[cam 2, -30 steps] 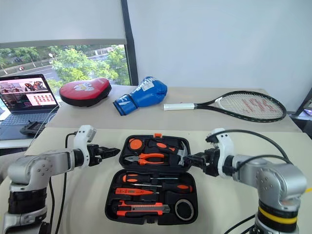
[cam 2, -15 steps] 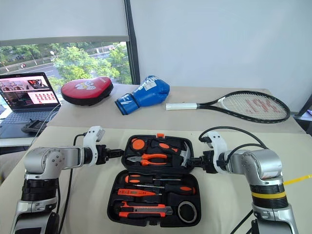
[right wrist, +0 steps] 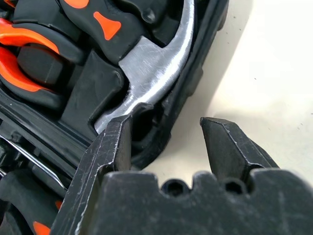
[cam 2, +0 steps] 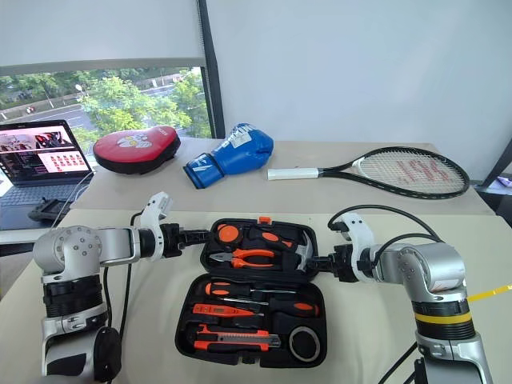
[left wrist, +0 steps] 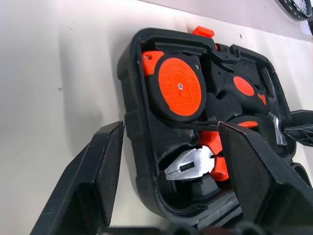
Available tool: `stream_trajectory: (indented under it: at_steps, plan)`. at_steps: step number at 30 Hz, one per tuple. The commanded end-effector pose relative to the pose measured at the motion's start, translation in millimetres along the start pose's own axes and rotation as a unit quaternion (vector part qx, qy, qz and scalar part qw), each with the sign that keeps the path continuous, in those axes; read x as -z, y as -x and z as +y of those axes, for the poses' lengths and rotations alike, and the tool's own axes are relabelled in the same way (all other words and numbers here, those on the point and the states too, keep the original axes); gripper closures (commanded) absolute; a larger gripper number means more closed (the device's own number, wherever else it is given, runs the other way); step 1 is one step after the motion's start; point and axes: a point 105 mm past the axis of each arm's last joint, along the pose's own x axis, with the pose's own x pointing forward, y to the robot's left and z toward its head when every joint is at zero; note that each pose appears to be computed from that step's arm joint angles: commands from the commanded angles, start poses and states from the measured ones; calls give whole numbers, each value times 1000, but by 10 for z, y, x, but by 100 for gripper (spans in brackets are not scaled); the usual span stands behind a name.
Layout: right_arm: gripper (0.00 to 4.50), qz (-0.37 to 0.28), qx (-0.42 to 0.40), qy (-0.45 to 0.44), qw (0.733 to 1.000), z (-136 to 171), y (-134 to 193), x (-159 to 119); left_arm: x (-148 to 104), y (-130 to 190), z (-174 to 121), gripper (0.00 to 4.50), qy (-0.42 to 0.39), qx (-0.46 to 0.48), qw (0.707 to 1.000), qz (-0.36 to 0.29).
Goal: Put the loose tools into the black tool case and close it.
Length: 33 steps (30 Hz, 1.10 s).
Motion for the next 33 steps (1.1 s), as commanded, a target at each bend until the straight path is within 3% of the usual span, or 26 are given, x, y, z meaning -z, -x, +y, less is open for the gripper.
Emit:
stream_trajectory:
  at_steps: [1, 4, 6, 11, 14, 19, 24, 27, 33]
  plan:
    - [188, -33, -4, 18, 999, 38, 62, -147, 53, -50, 43, 124, -26, -28, 999, 5]
    - [188, -35, -6, 19, 999, 51, 59, -161, 160, -164, 108, 124, -39, -54, 998, 21]
    - [188, -35, -7, 21, 999, 56, 57, -166, 200, -209, 113, 175, -40, -56, 997, 25]
    - [318, -37, -6, 26, 999, 52, 42, -170, 176, -241, 66, 343, -39, -44, 998, 11]
    - [429, -49, -2, 33, 998, 45, 15, -206, 92, -251, 17, 447, -43, -26, 999, -12]
    - [441, -103, 2, 54, 993, 36, -42, -411, -118, -299, -120, 449, -67, 19, 995, -66]
    - [441, -232, 32, 212, 949, 182, 35, -859, -489, -268, -433, 449, -234, 82, 954, -171]
    - [441, -259, 32, 333, 906, 401, 112, -795, -462, -185, -512, 449, -401, 93, 888, -207]
    - [441, -266, 50, 441, 856, 480, 207, -345, -222, -104, -327, 449, -542, 81, 809, -213]
